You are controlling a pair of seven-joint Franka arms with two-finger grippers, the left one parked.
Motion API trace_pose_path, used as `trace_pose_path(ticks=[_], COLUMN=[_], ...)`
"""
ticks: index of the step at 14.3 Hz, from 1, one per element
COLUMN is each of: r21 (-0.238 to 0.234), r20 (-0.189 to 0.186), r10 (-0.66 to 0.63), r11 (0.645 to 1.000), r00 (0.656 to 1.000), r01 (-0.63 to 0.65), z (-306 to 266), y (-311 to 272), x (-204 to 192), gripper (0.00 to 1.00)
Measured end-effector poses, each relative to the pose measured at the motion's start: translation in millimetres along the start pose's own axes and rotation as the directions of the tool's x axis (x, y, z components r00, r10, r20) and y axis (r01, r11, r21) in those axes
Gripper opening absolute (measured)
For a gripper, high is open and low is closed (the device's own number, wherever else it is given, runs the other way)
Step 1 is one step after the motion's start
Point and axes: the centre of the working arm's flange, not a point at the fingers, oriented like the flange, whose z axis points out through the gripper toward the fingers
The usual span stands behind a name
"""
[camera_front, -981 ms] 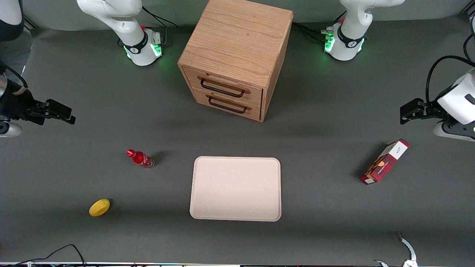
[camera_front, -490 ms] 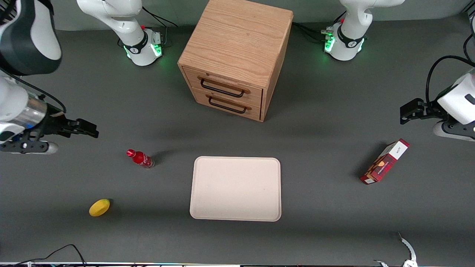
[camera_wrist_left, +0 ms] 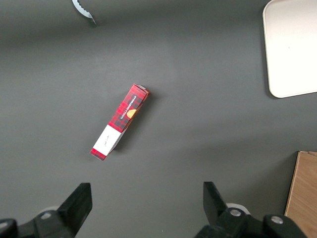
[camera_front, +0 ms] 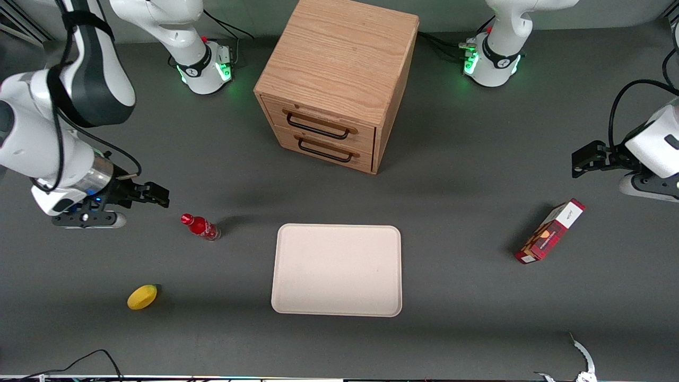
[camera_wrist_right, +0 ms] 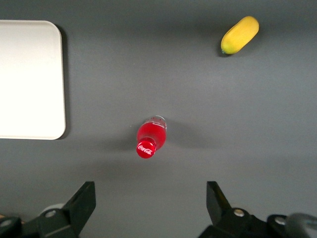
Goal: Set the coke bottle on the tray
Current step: 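Move the open right gripper down over the red Coca-Cola bottle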
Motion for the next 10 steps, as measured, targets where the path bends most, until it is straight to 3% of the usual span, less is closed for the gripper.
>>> trace_pose_path(ticks=[6, 9, 10], r21=[-0.008, -0.008, -0.009], r20=[-0.014, 0.001, 0.007], r10=[-0.008, -0.013, -0.02], r11=[1.0, 1.0, 1.0], r00=[1.0, 1.0, 1.0], r01=[0.007, 0.013, 0.02], z=[69, 87, 92], y=[1, -1, -4], x=[-9, -9, -9], gripper=[0.98, 0.96, 0.92])
